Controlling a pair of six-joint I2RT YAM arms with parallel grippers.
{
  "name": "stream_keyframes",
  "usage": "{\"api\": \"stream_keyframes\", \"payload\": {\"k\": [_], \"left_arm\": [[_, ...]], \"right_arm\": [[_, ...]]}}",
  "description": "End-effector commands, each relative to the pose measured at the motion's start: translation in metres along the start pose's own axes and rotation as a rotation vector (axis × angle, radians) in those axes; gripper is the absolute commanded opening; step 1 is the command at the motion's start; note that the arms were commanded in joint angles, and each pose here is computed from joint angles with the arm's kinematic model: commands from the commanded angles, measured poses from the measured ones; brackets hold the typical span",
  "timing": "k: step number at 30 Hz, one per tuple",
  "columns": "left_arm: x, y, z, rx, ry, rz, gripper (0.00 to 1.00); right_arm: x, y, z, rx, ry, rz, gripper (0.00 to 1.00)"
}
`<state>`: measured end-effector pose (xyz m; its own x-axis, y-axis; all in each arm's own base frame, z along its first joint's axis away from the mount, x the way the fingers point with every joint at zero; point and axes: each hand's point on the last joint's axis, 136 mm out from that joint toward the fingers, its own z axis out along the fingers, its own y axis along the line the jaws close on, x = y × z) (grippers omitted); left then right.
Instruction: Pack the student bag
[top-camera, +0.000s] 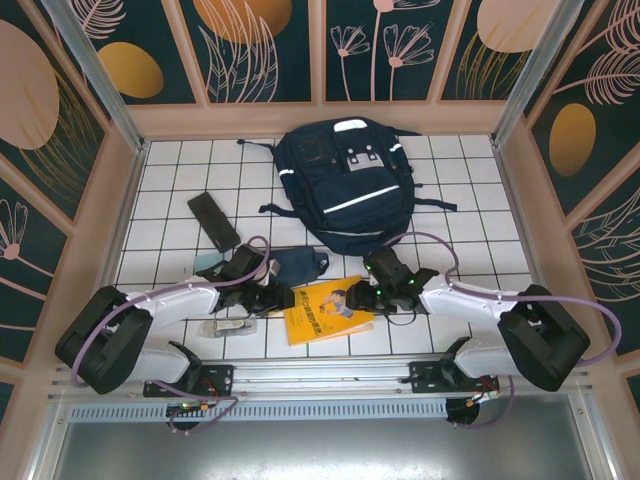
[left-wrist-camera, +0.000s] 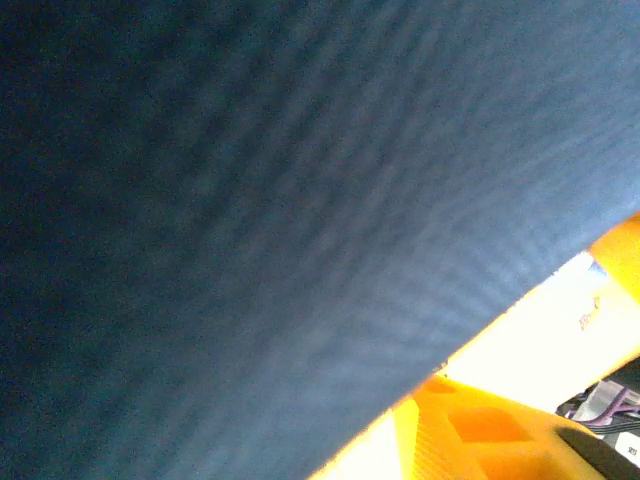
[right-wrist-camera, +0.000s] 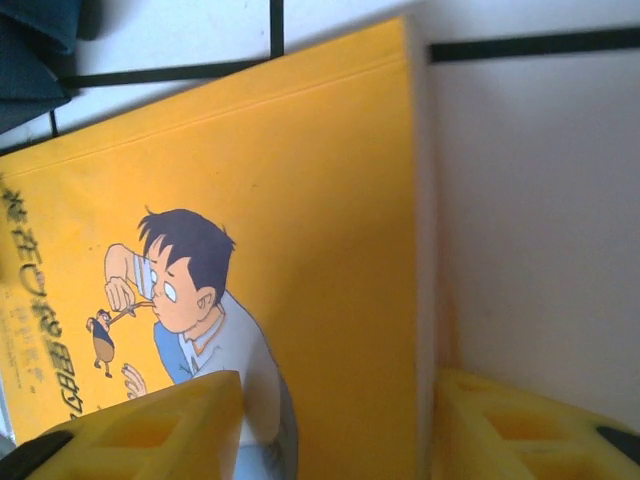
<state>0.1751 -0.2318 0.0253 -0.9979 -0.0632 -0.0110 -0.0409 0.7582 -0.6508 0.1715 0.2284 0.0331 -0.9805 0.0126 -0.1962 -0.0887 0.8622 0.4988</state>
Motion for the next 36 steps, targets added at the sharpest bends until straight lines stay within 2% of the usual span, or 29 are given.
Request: {"api": "stream_keyframes", "payload": {"k": [1,9,13,17,21,26,28,31,36], "left_arm": [[0.017,0.026,0.017,-0.078,0.054,-0.027,0.41],[0.012,0.025,0.016,-0.102,0.048,-0.016,0.41],[0.008,0.023,0.015,-0.113,0.044,-0.008,0.42],[0.006,0.023,0.016,-0.120,0.043,-0.007,0.41],[0.005,0.023,0.018,-0.123,0.050,-0.007,0.41],[0.003,0.020,0.018,-0.123,0.049,-0.003,0.42],[0.001,0.019,0.018,-0.122,0.045,-0.004,0.42],[0.000,0.019,0.019,-0.122,0.042,-0.006,0.42],[-0.004,0.014,0.019,-0.102,0.025,-0.013,0.42]], "right_arm": [[-0.012,0.053,-0.023,-0.207,-0.040,-0.039,0.47],[-0.023,0.027,-0.042,-0.131,-0.095,0.027,0.43],[-0.028,0.027,-0.043,-0.137,-0.100,0.038,0.38],[-0.031,0.013,-0.045,-0.048,-0.102,0.044,0.39],[-0.032,0.015,-0.046,-0.072,-0.103,0.051,0.38],[-0.031,0.020,-0.040,-0.116,-0.090,0.057,0.30],[-0.031,0.020,-0.039,-0.130,-0.086,0.068,0.21],[-0.031,0.015,-0.036,-0.146,-0.082,0.106,0.18],[-0.034,0.007,-0.039,-0.178,-0.089,0.173,0.08]]}}
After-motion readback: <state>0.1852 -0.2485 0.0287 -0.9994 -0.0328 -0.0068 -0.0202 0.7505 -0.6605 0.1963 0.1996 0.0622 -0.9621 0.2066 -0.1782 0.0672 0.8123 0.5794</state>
